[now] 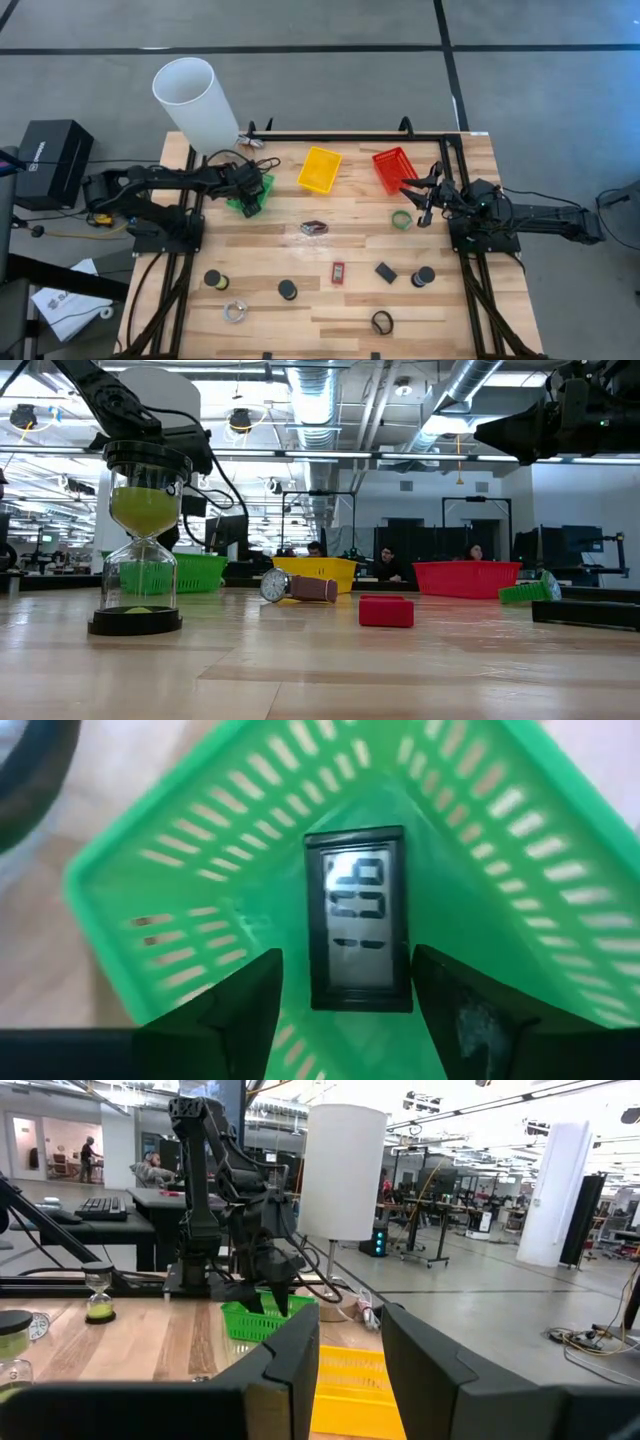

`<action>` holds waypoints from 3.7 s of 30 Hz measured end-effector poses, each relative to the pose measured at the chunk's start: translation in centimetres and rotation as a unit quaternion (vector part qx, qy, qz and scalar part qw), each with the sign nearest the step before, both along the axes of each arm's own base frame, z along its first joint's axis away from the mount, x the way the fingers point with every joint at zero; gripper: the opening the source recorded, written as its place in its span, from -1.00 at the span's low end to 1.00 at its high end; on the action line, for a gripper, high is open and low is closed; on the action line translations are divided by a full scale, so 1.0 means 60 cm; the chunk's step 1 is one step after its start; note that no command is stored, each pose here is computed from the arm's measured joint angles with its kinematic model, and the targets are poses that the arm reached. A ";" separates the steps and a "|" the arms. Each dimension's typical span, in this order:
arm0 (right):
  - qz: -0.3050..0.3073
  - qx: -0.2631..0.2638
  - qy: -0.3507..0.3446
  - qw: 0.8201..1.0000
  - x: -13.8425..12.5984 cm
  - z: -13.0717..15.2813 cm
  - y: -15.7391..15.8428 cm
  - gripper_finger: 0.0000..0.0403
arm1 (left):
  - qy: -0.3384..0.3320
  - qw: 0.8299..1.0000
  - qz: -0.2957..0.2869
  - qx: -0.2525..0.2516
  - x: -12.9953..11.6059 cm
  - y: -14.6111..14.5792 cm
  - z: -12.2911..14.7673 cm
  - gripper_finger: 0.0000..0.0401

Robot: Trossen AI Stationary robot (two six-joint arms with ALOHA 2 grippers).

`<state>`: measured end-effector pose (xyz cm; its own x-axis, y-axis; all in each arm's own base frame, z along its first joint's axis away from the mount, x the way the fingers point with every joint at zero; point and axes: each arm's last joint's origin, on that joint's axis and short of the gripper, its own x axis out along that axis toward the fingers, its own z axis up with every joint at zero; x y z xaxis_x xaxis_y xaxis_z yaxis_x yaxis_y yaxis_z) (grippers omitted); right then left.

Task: Pick & Place Office items
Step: Put the brown watch into the yellow bin

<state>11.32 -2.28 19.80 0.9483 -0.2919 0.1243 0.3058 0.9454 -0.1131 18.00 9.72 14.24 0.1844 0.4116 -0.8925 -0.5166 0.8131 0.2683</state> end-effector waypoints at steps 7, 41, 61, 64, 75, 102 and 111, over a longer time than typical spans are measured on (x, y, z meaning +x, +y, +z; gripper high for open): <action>0.000 0.000 0.000 1.000 0.000 0.000 0.000 -0.49 | -0.027 0.999 0.005 0.037 0.001 -0.004 0.028 0.23; 0.059 0.052 -0.002 0.997 0.057 -0.015 0.016 -0.49 | -0.381 0.917 -0.113 0.038 0.033 -0.143 0.140 -0.06; 0.063 0.031 0.176 0.982 0.260 -0.014 0.014 -0.47 | -0.447 0.877 -0.151 0.086 0.044 -0.146 0.170 -0.13; 0.062 0.031 0.193 0.979 0.299 -0.016 0.012 -0.38 | -0.447 0.877 -0.151 0.086 0.044 -0.145 0.169 -0.12; 0.097 0.045 0.371 0.922 0.410 -0.059 0.009 0.11 | -0.447 0.878 -0.151 0.085 0.044 -0.145 0.169 -0.12; 0.142 0.089 0.458 0.873 0.455 -0.092 0.016 -0.07 | -0.442 0.880 -0.152 0.084 0.044 -0.146 0.168 -0.12; 0.153 0.068 0.456 0.874 0.456 -0.091 0.027 -0.14 | -0.442 0.880 -0.151 0.084 0.044 -0.146 0.168 -0.12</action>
